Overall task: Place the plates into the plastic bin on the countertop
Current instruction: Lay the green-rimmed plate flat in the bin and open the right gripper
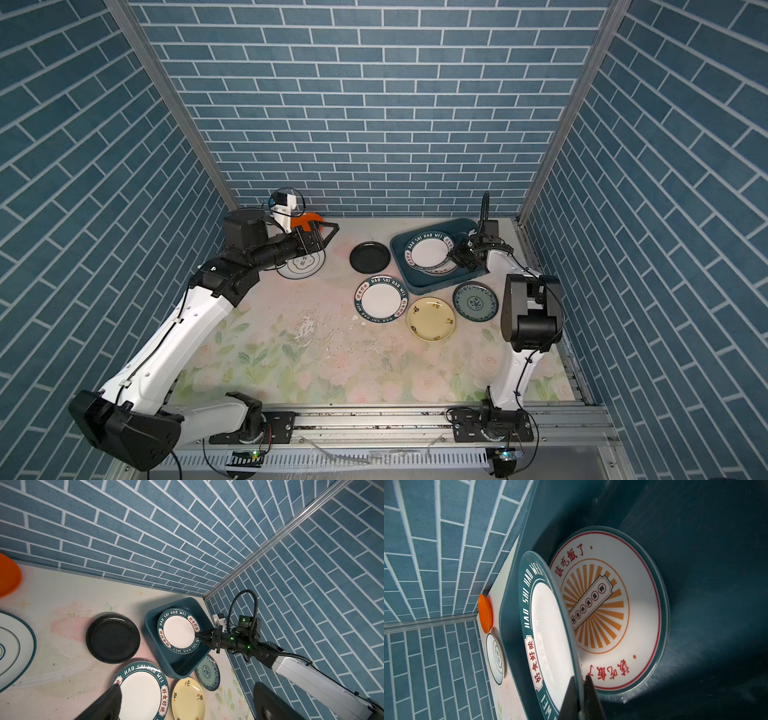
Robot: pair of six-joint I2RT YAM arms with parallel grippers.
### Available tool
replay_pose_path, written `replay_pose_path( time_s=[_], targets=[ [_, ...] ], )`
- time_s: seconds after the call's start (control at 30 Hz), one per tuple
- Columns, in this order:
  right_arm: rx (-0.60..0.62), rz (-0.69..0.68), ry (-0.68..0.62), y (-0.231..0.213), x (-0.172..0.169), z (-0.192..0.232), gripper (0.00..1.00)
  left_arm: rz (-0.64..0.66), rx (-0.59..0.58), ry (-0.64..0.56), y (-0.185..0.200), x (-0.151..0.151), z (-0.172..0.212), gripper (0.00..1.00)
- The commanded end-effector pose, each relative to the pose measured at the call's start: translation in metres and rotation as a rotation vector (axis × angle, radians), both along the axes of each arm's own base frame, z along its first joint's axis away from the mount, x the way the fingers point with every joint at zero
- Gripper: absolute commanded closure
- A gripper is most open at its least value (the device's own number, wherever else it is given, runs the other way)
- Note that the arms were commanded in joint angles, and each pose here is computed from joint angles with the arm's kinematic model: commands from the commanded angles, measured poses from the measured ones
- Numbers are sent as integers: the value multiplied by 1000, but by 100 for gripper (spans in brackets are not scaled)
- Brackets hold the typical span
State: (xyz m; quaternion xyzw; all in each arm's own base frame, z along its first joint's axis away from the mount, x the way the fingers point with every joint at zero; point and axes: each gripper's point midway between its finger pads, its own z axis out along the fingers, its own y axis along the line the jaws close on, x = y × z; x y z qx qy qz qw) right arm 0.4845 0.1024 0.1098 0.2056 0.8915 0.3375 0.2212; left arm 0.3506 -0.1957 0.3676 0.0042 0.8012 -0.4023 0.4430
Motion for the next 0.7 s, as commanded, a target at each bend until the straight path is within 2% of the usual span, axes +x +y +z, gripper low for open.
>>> replay_pose_path(
  time_s=[0.0, 0.67],
  targets=[
    [8, 16, -62, 0, 15, 14, 100, 6, 14, -1, 2, -6, -2, 0],
    [-2, 2, 1, -7, 24, -14, 100, 32, 36, -3, 10, -11, -1, 0]
  ],
)
